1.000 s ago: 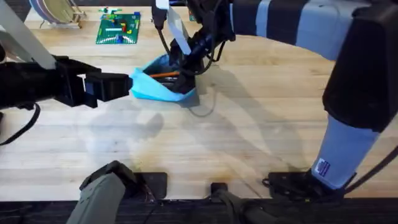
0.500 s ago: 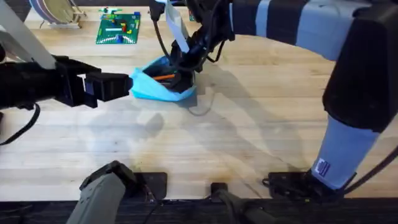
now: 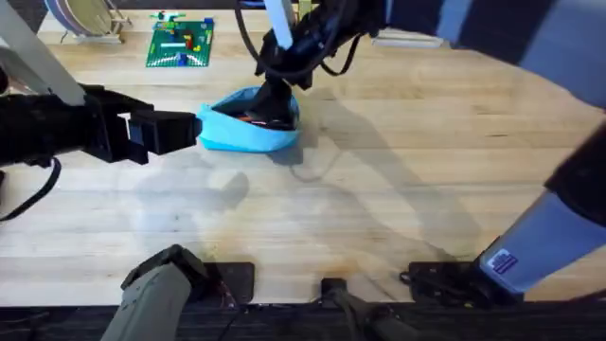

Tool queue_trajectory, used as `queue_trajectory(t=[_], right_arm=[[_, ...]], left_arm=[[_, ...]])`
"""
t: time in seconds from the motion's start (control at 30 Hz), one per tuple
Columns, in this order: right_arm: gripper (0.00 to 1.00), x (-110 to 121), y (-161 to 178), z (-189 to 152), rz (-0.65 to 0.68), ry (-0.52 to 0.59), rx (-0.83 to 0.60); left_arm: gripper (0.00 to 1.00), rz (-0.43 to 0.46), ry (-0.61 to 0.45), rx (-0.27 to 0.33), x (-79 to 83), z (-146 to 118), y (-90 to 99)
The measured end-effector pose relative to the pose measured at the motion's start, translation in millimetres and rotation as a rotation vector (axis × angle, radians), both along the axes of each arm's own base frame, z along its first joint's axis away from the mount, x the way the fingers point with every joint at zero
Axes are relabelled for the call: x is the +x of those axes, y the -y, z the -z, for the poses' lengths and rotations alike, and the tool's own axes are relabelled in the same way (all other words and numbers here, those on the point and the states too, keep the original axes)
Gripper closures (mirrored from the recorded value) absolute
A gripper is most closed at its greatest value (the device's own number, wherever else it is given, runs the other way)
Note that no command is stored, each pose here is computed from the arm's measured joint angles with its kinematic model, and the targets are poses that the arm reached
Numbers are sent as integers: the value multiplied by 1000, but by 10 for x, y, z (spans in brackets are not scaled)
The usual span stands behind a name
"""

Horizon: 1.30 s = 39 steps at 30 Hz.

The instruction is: Unzip the bag, pick up the pens from the table one at a time and place them inside, then zip the bag closed.

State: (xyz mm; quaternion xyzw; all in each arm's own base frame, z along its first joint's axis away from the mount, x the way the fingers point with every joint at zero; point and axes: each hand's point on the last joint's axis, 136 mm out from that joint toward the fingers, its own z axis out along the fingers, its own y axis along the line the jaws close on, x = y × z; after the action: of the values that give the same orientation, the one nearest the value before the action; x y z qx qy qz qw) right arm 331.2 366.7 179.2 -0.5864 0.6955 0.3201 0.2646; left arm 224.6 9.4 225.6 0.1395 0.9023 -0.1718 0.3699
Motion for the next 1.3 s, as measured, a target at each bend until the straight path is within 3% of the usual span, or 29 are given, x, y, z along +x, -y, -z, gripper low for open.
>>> queue_trajectory(t=[0.13, 0.33, 0.67, 1.3], right_arm=[[4, 22, 55, -182, 40, 39, -1], [5, 74, 392, -304, 183, 102, -141], [3, 131, 663, -400, 392, 72, -217], [3, 156, 692, -389, 454, 40, -221]], left_arm=[[6, 0, 5, 4, 9, -5, -6], [7, 8, 12, 12, 12, -7, -9], [6, 8, 11, 12, 11, -6, -7], [7, 10, 13, 14, 11, -6, -8]])
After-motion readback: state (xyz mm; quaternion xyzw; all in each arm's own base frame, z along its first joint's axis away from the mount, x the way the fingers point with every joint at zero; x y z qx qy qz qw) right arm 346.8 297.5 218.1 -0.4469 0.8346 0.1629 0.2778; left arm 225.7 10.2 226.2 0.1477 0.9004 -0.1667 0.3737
